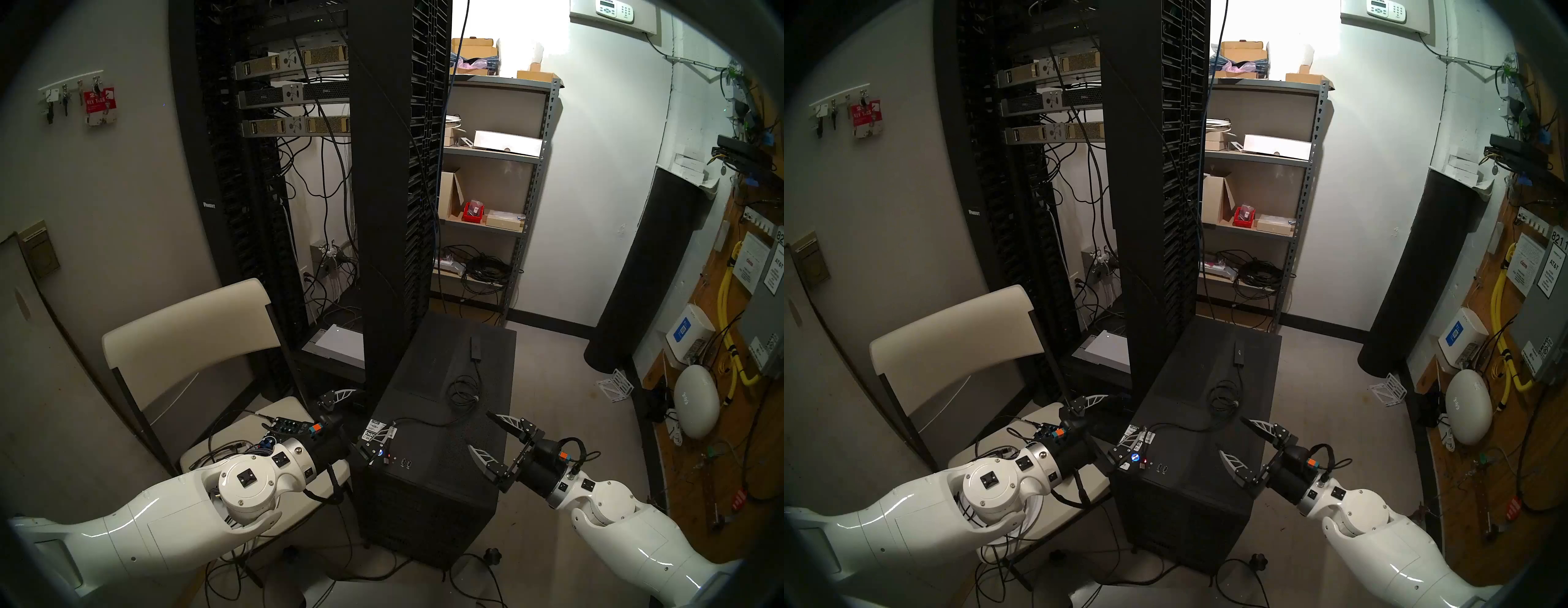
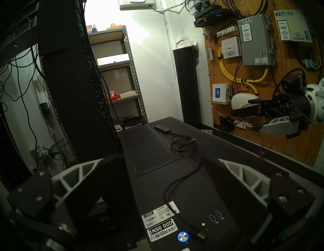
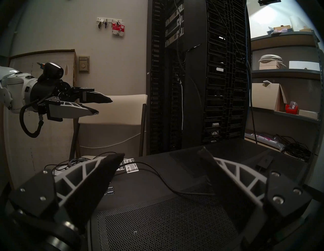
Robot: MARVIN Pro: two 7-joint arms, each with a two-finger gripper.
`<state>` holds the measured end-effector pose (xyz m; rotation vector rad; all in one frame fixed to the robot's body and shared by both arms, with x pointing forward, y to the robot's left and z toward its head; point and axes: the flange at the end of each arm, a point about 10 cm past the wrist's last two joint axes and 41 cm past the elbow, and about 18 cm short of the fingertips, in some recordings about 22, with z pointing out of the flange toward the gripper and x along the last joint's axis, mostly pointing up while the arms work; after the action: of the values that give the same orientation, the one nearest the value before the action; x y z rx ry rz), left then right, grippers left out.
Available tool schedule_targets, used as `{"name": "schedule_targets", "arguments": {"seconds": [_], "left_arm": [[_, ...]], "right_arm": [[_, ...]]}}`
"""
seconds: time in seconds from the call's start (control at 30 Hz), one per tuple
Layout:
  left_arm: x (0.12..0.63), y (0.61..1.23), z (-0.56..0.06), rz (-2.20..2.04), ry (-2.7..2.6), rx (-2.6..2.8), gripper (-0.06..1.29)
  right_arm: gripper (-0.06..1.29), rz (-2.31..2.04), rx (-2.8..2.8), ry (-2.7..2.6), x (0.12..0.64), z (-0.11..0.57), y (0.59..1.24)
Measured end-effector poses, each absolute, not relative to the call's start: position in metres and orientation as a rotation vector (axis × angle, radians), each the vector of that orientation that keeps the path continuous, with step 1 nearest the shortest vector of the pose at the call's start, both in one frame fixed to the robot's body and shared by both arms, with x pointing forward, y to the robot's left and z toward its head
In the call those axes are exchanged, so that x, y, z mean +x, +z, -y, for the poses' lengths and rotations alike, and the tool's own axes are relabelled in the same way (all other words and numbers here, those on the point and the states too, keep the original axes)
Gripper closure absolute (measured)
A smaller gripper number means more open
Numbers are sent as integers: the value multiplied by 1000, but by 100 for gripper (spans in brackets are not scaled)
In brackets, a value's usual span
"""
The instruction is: Insert the cable into the workstation's USB slot
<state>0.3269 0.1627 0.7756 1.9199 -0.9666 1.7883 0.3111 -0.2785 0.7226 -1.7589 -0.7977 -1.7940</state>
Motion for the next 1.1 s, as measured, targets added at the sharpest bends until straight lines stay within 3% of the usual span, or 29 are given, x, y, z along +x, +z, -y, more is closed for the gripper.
{"name": "schedule_targets", "arguments": {"seconds": [0.6, 1.1], "left_arm": [[330, 769, -158, 1070, 1659, 1946, -2], [361, 753, -168, 1330, 1562, 1931, -2]], "right_arm": [[4, 797, -1761, -1793, 311, 279, 722], [4, 797, -1762, -1792, 311, 279, 722]]}}
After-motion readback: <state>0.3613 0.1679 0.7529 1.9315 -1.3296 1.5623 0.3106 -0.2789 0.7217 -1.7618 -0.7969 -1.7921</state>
